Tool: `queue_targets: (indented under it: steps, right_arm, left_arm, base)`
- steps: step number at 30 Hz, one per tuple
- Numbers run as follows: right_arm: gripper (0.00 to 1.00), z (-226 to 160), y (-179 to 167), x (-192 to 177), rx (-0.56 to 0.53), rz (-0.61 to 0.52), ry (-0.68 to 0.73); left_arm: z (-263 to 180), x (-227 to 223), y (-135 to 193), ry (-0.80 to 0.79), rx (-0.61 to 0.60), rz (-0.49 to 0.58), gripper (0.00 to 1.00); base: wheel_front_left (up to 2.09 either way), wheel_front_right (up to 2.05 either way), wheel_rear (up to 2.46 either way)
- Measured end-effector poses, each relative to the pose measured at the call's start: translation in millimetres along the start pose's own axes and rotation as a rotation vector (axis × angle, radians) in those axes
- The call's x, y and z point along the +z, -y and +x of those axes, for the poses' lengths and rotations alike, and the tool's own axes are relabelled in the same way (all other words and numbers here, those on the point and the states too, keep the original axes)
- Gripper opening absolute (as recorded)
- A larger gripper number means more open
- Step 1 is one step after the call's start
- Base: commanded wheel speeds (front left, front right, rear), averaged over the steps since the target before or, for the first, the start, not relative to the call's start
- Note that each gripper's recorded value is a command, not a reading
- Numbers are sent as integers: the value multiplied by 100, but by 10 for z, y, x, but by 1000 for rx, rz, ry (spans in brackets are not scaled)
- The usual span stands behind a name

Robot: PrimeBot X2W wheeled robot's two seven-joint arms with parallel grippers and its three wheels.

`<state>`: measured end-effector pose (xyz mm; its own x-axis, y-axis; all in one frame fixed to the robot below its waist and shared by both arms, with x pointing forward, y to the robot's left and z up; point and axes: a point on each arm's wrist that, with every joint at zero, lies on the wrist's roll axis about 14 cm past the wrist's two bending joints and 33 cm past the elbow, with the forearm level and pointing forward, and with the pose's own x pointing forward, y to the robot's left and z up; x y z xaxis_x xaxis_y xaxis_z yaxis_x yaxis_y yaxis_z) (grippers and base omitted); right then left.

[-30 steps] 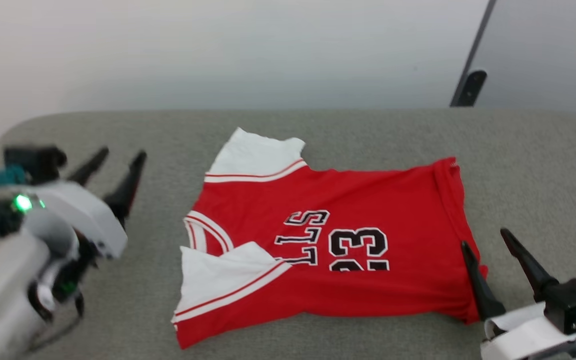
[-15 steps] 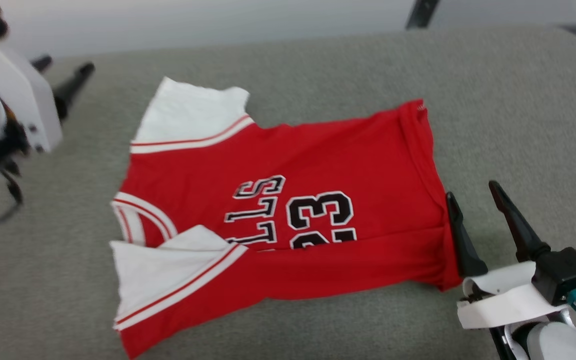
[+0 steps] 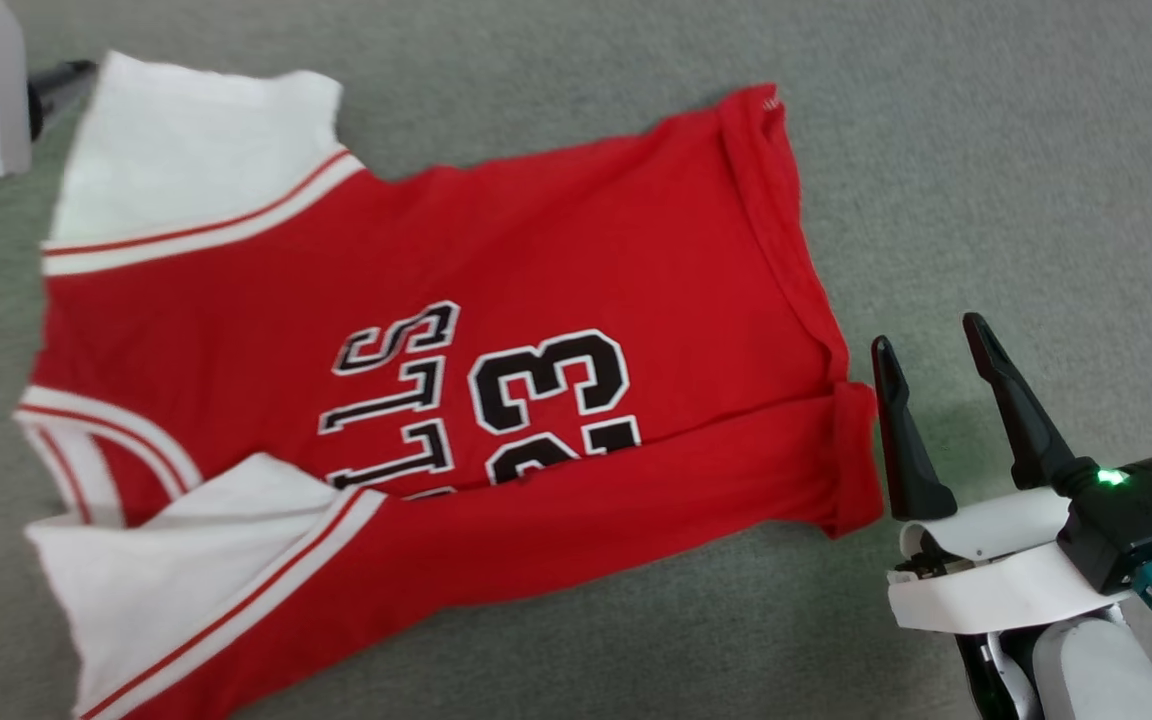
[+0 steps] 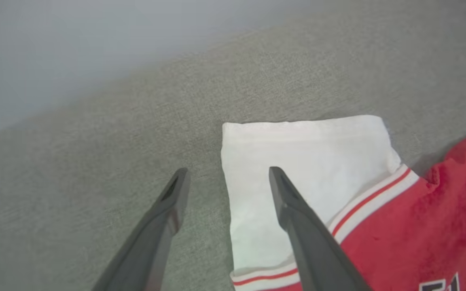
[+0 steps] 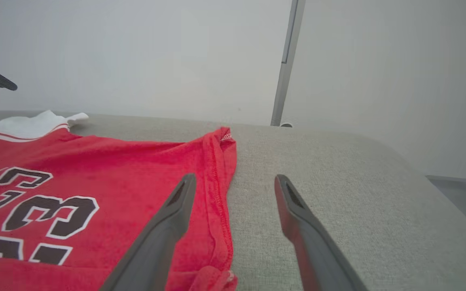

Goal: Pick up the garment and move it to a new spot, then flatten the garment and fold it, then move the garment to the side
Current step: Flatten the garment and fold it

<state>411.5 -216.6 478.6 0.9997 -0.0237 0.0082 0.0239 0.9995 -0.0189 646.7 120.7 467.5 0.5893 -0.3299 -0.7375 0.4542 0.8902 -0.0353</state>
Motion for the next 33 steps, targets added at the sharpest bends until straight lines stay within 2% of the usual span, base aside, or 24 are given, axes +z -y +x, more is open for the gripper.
queue_targets:
  steps: [8, 15, 17, 18, 20, 21, 22, 23, 24, 28, 33]
  right_arm:
    - [100, 4, 104, -191, -34, -2, -59]
    - [100, -7, 199, -268, -63, -2, -85]
    - [100, -4, 210, -279, -64, -7, -89]
    - [100, -5, 211, -281, -64, -8, -90]
    - [100, -5, 210, -282, -64, -7, -90]
    - [100, -5, 212, -282, -65, -8, -89]
    - [100, 1, 212, -277, -64, -10, -88]
    - [100, 7, 211, -270, -63, -9, -85]
    - [100, 14, 207, -261, -61, -8, -81]
    - [100, 60, 169, -222, -47, -6, -66]
    - [100, 107, 135, -206, -33, -4, -58]
  left_arm:
    - [503, -338, -65, -186, 29, 43, 100]
    - [756, -493, -57, -265, 20, -27, 100]
    - [780, -530, -20, -297, 6, -84, 100]
    - [776, -555, -7, -319, 4, -112, 96]
    - [741, -603, 36, -370, -4, -124, 81]
    - [719, -627, 61, -395, -8, -136, 56]
    - [705, -637, 96, -409, -16, -147, 41]
    - [688, -648, 125, -424, -23, -150, 30]
    - [670, -670, 153, -446, -24, -152, 0]
    - [628, -708, 269, -492, -30, -124, 0]
    - [637, -603, 297, -428, -25, -76, 0]
  base:
    - [0, 0, 0]
    - [0, 0, 0]
    - [0, 0, 0]
    - [0, 0, 0]
    - [0, 0, 0]
    - [0, 0, 0]
    - [0, 0, 0]
    - [0, 0, 0]
    - [0, 0, 0]
    - [0, 0, 0]
    - [0, 0, 0]
